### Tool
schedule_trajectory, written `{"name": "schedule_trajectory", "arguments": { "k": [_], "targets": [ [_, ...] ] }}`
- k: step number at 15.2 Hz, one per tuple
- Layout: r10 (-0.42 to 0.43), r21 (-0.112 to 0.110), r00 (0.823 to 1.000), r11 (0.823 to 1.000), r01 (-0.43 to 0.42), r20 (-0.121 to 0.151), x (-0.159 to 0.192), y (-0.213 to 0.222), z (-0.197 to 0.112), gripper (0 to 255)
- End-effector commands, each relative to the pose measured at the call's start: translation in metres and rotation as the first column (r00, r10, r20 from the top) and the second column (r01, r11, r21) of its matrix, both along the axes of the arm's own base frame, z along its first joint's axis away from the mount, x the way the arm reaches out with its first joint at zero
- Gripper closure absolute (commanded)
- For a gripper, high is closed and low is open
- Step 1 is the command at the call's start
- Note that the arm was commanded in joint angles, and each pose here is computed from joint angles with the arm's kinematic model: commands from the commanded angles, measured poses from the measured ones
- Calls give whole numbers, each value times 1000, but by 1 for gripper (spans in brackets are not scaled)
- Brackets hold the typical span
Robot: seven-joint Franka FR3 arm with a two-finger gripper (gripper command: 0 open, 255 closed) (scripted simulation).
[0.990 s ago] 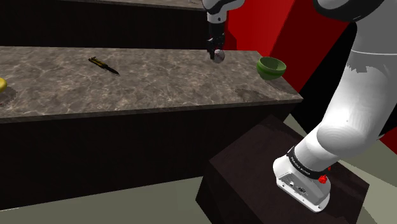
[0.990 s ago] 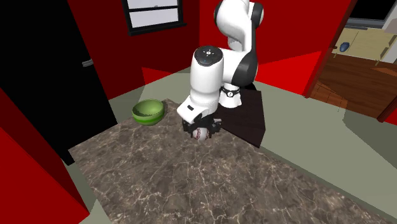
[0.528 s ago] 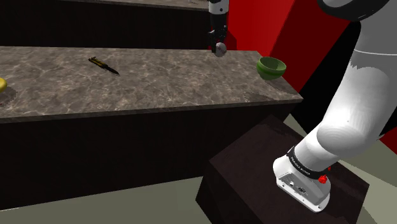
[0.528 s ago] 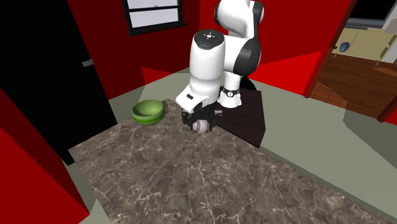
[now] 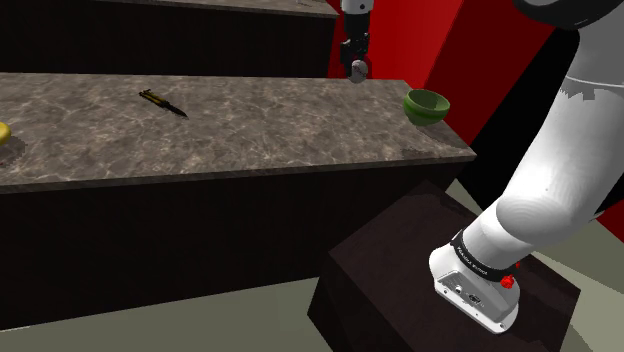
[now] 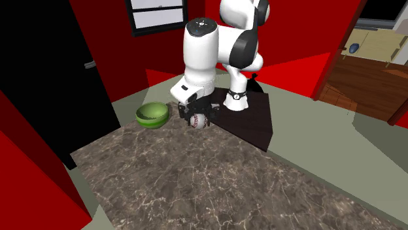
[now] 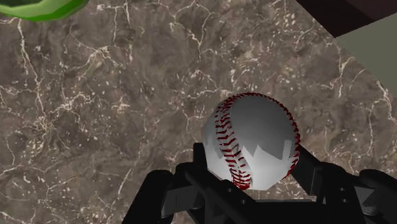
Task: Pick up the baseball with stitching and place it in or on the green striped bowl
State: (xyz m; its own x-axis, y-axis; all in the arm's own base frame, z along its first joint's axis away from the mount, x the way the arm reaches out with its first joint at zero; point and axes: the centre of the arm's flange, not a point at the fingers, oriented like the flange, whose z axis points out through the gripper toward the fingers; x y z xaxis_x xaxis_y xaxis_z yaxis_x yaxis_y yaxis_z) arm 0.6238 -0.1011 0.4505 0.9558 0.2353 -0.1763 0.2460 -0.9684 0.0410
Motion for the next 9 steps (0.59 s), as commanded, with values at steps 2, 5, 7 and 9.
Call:
{"name": "schedule_trajectory", "arguments": {
  "k": [2, 5, 7, 9],
  "targets": [
    [1, 0, 1000, 1000, -1, 0, -19, -36, 2, 255],
    [1, 0, 1000, 1000, -1, 0, -36, -72, 2, 255],
    [1, 0, 1000, 1000, -1, 0, -48, -96, 2, 255],
    [1, 0, 1000, 1000, -1, 0, -60, -119, 2, 255]
  ]
}}
